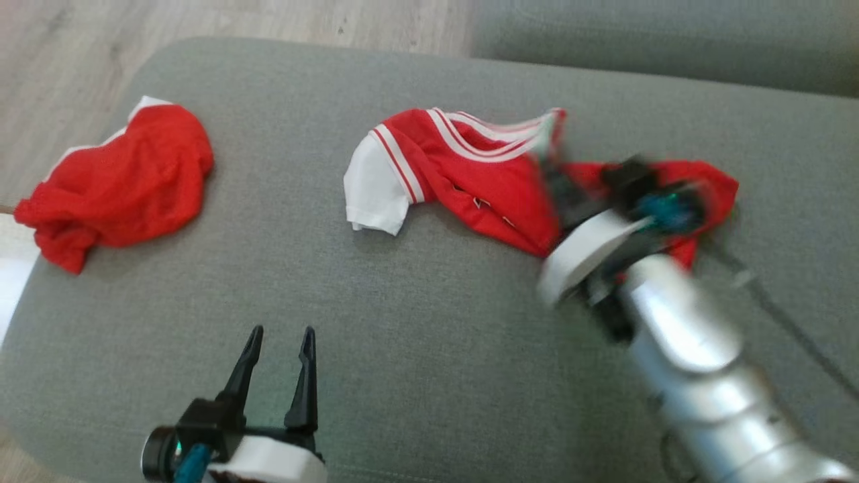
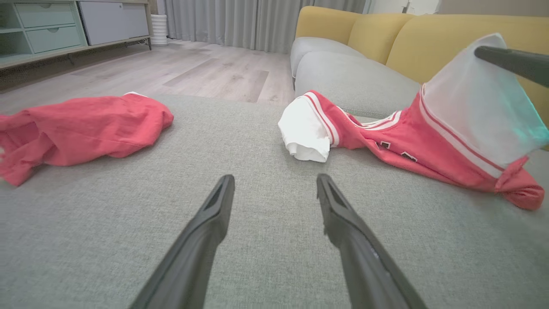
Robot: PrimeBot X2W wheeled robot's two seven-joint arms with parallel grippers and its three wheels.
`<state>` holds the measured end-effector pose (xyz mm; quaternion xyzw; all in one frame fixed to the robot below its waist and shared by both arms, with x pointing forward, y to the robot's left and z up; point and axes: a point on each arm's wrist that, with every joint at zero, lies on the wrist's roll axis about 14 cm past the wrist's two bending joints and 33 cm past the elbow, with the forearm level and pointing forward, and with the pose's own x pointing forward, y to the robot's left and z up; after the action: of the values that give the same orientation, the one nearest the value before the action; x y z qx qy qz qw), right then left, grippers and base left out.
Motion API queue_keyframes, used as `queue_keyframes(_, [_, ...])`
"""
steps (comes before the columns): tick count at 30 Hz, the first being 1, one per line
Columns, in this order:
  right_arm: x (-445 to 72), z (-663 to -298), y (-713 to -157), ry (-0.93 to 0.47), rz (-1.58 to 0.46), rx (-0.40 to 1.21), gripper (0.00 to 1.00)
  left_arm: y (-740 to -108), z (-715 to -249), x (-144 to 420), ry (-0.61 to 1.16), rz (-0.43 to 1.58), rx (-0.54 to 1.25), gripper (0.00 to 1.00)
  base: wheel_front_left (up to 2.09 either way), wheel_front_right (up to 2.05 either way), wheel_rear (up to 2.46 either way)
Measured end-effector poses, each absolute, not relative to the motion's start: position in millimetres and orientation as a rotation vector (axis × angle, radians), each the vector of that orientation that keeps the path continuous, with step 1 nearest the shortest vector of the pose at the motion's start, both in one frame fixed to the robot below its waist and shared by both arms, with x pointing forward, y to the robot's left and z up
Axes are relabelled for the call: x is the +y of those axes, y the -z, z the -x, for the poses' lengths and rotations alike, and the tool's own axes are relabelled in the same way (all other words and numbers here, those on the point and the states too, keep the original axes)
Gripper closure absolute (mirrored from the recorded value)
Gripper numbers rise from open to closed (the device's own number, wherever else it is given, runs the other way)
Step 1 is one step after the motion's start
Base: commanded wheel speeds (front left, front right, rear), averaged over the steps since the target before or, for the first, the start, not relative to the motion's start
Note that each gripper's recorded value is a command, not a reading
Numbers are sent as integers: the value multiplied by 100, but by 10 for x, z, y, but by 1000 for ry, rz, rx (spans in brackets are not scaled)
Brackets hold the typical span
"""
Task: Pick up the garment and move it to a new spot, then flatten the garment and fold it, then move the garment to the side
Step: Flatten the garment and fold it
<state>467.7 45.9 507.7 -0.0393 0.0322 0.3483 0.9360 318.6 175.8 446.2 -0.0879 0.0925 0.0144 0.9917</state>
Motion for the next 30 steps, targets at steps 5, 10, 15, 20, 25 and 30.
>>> queue_keyframes(5, [1104,-3980,-5104,-964,44,94,100,-4459,-3036,1889,-75,172,185,0,0,0,0])
queue_keyframes(10, [1416,-3539,-5030,-1118,70,130,100,-4495,-2964,2076,-138,170,173,0,0,0,0])
queue_keyframes(15, [1526,-3305,-4861,-1190,82,185,100,-4516,-2940,2127,-160,172,166,0,0,0,0])
queue_keyframes(20, [1572,-3194,-4745,-1227,89,223,100,-4516,-2930,2189,-182,172,166,0,0,0,0])
queue_keyframes(25, [1613,-3023,-4656,-1269,85,264,100,-4527,-2919,2227,-196,173,161,0,0,0,0])
queue_keyframes(30, [1640,-2909,-4601,-1305,113,277,55,-4530,-2921,2238,-200,173,160,0,0,0,0])
